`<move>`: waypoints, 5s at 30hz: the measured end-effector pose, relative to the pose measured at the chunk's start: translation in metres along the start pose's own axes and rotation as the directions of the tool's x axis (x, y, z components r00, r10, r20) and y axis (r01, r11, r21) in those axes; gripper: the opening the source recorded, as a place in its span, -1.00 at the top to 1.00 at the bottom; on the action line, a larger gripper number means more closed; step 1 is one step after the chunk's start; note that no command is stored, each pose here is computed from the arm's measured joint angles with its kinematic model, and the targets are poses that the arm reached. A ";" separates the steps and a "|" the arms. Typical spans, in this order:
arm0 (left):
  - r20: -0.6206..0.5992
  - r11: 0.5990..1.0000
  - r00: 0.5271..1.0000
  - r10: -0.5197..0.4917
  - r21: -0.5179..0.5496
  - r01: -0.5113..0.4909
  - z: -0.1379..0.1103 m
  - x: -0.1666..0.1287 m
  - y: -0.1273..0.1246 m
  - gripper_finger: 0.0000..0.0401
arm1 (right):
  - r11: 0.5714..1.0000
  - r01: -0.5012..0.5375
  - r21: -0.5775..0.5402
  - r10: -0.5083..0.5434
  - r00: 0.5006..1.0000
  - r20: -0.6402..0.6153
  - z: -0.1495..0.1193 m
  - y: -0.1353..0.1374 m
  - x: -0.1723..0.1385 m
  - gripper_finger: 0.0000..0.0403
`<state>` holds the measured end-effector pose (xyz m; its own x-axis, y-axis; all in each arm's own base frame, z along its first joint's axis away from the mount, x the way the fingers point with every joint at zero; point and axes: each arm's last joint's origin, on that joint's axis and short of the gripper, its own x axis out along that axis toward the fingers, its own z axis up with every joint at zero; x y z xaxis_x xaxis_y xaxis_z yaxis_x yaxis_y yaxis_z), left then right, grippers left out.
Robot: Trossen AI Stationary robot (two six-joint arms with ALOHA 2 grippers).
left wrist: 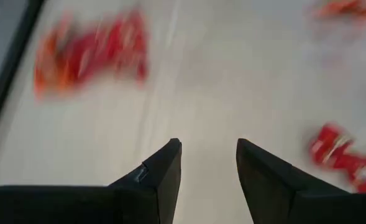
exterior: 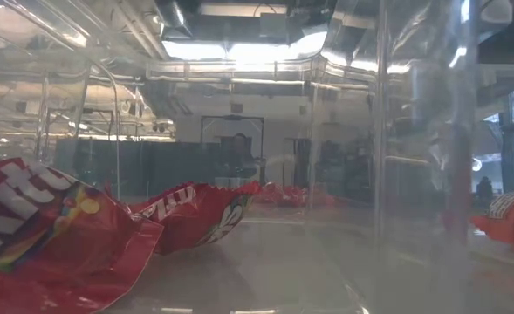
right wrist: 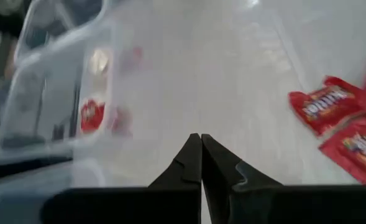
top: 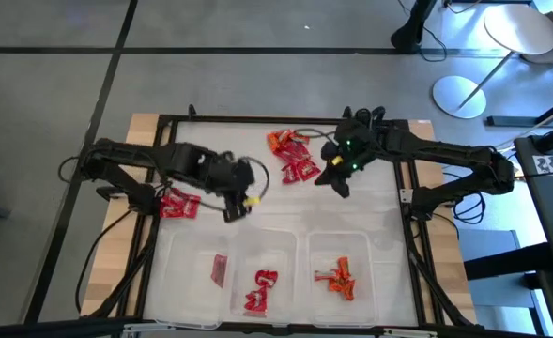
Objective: Sort candy
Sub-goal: Put the red candy into the middle transparent bin
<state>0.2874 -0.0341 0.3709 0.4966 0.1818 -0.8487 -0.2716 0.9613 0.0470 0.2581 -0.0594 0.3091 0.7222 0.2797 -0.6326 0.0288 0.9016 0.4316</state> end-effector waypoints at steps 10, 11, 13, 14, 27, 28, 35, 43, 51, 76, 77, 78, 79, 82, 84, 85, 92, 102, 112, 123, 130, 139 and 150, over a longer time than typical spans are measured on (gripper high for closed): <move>-0.423 0.961 0.902 0.090 -0.202 -0.190 -0.022 0.012 0.069 0.14 | 0.931 0.002 -0.365 -0.013 0.999 -0.029 -0.006 0.026 0.013 0.99; -0.448 0.956 0.890 0.088 -0.213 -0.201 -0.023 0.015 0.074 0.08 | 0.924 -0.002 -0.382 -0.011 0.999 -0.031 -0.006 0.027 0.013 0.99; -0.475 0.950 0.878 0.067 -0.238 -0.201 -0.027 0.024 0.080 -0.05 | 0.918 -0.006 -0.397 -0.008 0.999 -0.033 -0.006 0.028 0.013 0.99; -0.498 0.953 0.866 0.046 -0.237 -0.186 -0.030 0.028 0.083 -0.12 | 0.917 -0.009 -0.399 -0.005 0.999 -0.035 -0.006 0.028 0.013 0.99; -0.815 0.967 0.579 0.005 -0.143 -0.209 -0.119 0.122 0.108 -0.29 | 0.925 -0.033 -0.378 -0.005 0.995 -0.099 -0.013 0.027 0.013 0.99; -0.830 0.967 0.558 0.002 -0.140 -0.213 -0.125 0.124 0.109 -0.29 | 0.926 -0.034 -0.377 -0.005 0.995 -0.101 -0.013 0.027 0.013 0.99; -0.909 0.950 0.416 -0.022 -0.148 -0.274 -0.167 0.136 0.113 -0.30 | 0.926 -0.032 -0.376 -0.004 0.996 -0.094 -0.012 0.027 0.013 0.99; -0.870 0.946 0.482 -0.101 -0.234 -0.224 -0.185 0.154 0.105 -0.30 | 0.932 -0.028 -0.361 -0.001 0.997 -0.081 -0.011 0.027 0.013 0.99; -0.875 0.916 0.467 -0.124 -0.282 -0.285 -0.207 0.162 0.102 -0.30 | 0.937 -0.027 -0.347 -0.005 0.996 -0.091 -0.012 0.027 0.013 0.99; -0.824 0.897 0.544 -0.157 -0.350 -0.271 -0.146 0.140 0.102 0.79 | 0.937 -0.010 -0.349 -0.021 0.996 -0.087 -0.012 0.026 0.013 0.99; -0.818 0.900 0.553 -0.155 -0.348 -0.263 -0.139 0.136 0.101 0.80 | 0.937 -0.010 -0.349 -0.022 0.996 -0.087 -0.012 0.026 0.013 0.99; -0.814 0.902 0.561 -0.153 -0.346 -0.256 -0.133 0.132 0.100 0.82 | 0.937 -0.010 -0.349 -0.022 0.996 -0.088 -0.012 0.026 0.013 0.99; -0.807 0.906 0.571 -0.150 -0.344 -0.249 -0.126 0.128 0.098 0.85 | 0.937 -0.010 -0.349 -0.022 0.996 -0.088 -0.012 0.026 0.013 0.99; -0.784 0.915 0.605 -0.141 -0.336 -0.222 -0.105 0.114 0.093 0.92 | 0.937 -0.010 -0.349 -0.022 0.996 -0.088 -0.012 0.026 0.013 0.99; -0.762 0.924 0.633 -0.136 -0.328 -0.197 -0.091 0.103 0.088 0.93 | 0.937 -0.010 -0.348 -0.022 0.996 -0.089 -0.012 0.026 0.013 0.99; -0.749 0.928 0.649 -0.134 -0.324 -0.183 -0.084 0.097 0.085 0.93 | 0.937 -0.010 -0.348 -0.022 0.996 -0.089 -0.012 0.026 0.013 0.99; -0.619 0.947 0.774 -0.136 -0.310 -0.082 -0.041 0.053 0.056 0.92 | 0.937 -0.011 -0.348 -0.022 0.996 -0.090 -0.012 0.026 0.013 0.99; -0.281 0.947 0.910 -0.304 -0.195 0.257 -0.009 0.010 -0.024 0.91 | 0.925 -0.030 -0.380 -0.003 0.996 -0.087 -0.011 0.027 0.013 0.99; -0.065 0.891 0.889 -0.453 0.000 0.454 -0.001 0.033 -0.112 0.91 | 0.941 -0.016 -0.339 -0.005 0.998 -0.060 -0.009 0.027 0.013 0.99; -0.162 0.905 0.918 -0.362 0.175 0.388 -0.029 0.101 -0.179 0.91 | 0.986 0.049 -0.161 -0.059 0.997 -0.058 -0.009 0.025 0.013 0.99; -0.272 0.948 0.923 -0.272 0.090 0.306 -0.047 0.153 -0.193 0.90 | 0.988 0.081 -0.128 -0.091 0.993 -0.069 -0.011 0.024 0.013 0.99; -0.328 0.964 0.910 -0.252 -0.002 0.267 -0.057 0.176 -0.198 0.85 | 0.989 0.100 -0.110 -0.108 0.992 -0.069 -0.011 0.024 0.013 0.99; -0.318 0.958 0.904 -0.285 -0.061 0.281 -0.051 0.162 -0.195 0.03 | 0.989 0.101 -0.112 -0.109 0.992 -0.069 -0.011 0.024 0.013 0.99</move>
<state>0.3788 -0.2024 0.1978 0.2648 -0.1758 -0.9482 -0.1704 0.9592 -0.2254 0.2603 -0.0307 0.3039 0.6652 0.2019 -0.7188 0.0243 0.9564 0.2911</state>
